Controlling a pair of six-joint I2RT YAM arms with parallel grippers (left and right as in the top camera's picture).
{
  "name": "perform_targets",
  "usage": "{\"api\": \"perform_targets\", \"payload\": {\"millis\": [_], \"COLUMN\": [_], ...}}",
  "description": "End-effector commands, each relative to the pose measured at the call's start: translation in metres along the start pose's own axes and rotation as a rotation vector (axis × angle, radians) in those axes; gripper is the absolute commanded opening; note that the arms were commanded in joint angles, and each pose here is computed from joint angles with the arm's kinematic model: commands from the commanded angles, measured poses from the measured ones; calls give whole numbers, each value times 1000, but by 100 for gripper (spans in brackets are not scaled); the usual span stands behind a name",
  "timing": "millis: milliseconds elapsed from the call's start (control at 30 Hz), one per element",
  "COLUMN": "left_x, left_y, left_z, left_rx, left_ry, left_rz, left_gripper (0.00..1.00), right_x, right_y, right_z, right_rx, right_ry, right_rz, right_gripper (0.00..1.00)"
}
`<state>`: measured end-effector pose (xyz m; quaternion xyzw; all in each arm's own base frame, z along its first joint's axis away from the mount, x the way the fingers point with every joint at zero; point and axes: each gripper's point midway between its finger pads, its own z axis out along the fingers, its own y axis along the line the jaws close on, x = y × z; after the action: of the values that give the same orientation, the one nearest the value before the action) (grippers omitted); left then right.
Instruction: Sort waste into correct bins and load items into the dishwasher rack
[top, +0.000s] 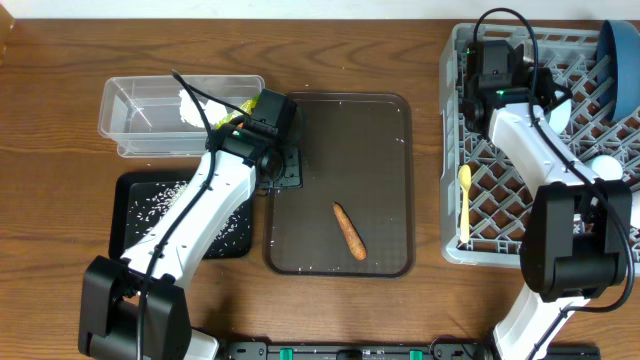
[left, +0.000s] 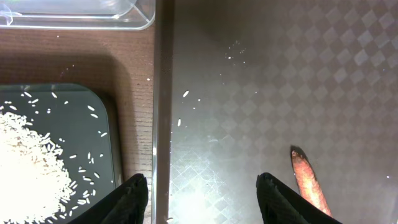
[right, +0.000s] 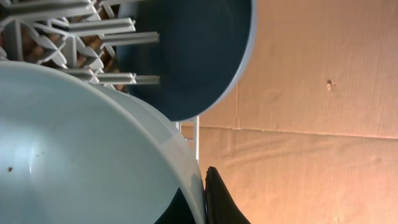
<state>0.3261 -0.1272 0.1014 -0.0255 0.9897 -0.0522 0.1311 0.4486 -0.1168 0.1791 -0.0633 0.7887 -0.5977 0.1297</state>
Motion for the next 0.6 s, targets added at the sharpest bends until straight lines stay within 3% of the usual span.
{"api": "perform_targets", "payload": {"millis": [0, 100, 333, 467, 567], "left_x": [-3, -3, -1, 0, 0], "left_y": [2, 2, 3, 3, 3], "left_z": [-1, -1, -1, -1, -1], "left_rx": [-8, -9, -12, -14, -14], "left_ry": [-5, -5, 2, 8, 9], "left_rz": [2, 2, 2, 2, 2], "left_gripper": [59, 59, 59, 59, 59], "right_x": [3, -2, -16, -16, -12], "right_y": [30, 34, 60, 76, 89], "right_z": [-5, -15, -42, -47, -51], "right_rx": [-66, -70, -176, -262, -341], "right_ry": [-26, -50, -142, -156, -156], "right_rz": [-45, -47, -84, -50, -35], "right_gripper": [2, 8, 49, 57, 57]}}
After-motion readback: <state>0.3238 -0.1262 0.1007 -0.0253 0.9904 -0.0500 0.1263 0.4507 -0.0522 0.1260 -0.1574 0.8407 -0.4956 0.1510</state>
